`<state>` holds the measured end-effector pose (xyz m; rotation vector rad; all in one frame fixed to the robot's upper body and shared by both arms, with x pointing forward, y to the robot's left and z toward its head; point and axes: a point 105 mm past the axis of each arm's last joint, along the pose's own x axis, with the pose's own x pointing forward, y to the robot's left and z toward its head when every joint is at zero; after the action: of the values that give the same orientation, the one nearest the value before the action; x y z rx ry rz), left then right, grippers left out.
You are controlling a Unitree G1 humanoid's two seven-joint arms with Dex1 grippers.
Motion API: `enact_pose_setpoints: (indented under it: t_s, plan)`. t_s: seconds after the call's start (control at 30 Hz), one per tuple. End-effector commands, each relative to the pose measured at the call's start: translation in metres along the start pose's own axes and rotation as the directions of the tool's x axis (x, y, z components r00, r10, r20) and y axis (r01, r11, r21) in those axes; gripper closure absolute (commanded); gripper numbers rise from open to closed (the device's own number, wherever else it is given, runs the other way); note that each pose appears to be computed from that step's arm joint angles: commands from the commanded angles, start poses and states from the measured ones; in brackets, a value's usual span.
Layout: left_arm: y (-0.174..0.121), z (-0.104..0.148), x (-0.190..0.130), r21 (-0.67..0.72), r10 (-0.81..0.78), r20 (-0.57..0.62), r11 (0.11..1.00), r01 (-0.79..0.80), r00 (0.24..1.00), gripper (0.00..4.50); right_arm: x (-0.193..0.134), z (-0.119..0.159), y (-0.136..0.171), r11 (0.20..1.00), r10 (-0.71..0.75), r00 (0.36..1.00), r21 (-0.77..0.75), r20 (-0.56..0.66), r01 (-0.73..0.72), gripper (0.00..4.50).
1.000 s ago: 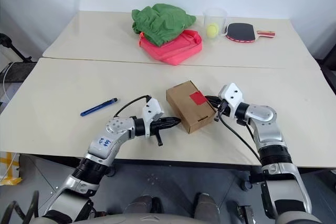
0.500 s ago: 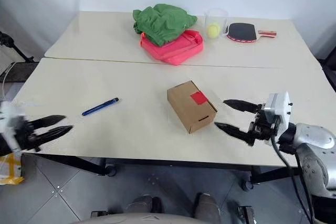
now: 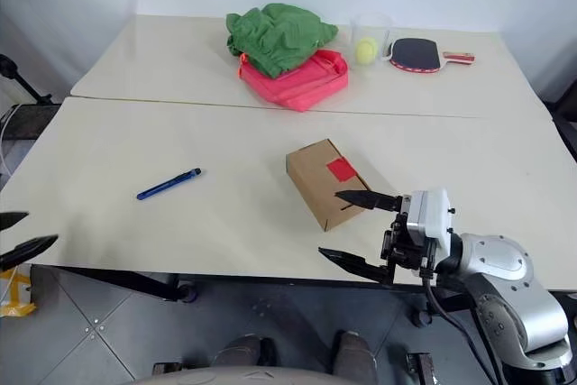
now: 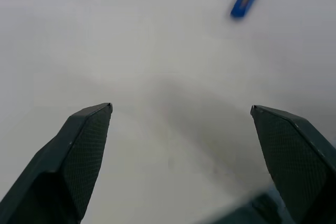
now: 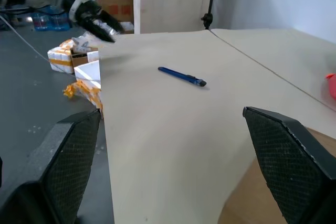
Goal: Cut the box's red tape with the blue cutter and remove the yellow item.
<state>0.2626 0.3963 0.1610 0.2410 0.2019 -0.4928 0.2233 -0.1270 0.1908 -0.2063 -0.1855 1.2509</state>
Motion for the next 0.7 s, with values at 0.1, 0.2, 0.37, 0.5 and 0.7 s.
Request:
enact_pose_setpoints:
  t_s: [0.1, 0.2, 0.37, 0.5, 0.7]
  plan:
    - [-0.019, 0.010, 0.061, 0.038, -0.185, -0.017, 0.982, 0.185, 0.983, 0.01, -0.001, 0.004, -0.001, 0.999, 0.034, 0.999, -0.020, -0.005, -0.034, 0.00]
    - [-0.030, 0.003, 0.085, 0.066, -0.265, -0.098, 0.960, 0.272, 0.959, 0.01, 0.001, 0.005, -0.004, 0.999, 0.039, 0.999, -0.031, -0.007, -0.040, 0.00]
    - [-0.030, -0.006, 0.101, 0.064, -0.267, -0.164, 0.958, 0.281, 0.950, 0.01, 0.002, 0.009, -0.008, 0.999, 0.005, 1.000, -0.052, 0.000, -0.005, 0.00]
    - [-0.036, -0.017, 0.104, 0.039, -0.307, -0.208, 0.946, 0.321, 0.929, 0.01, 0.000, 0.009, -0.008, 0.998, -0.024, 1.000, -0.055, -0.004, 0.024, 0.00]
    - [-0.042, -0.031, 0.105, 0.027, -0.329, -0.264, 0.937, 0.348, 0.906, 1.14, -0.003, 0.008, -0.006, 0.997, -0.053, 0.999, -0.063, -0.011, 0.053, 0.00]
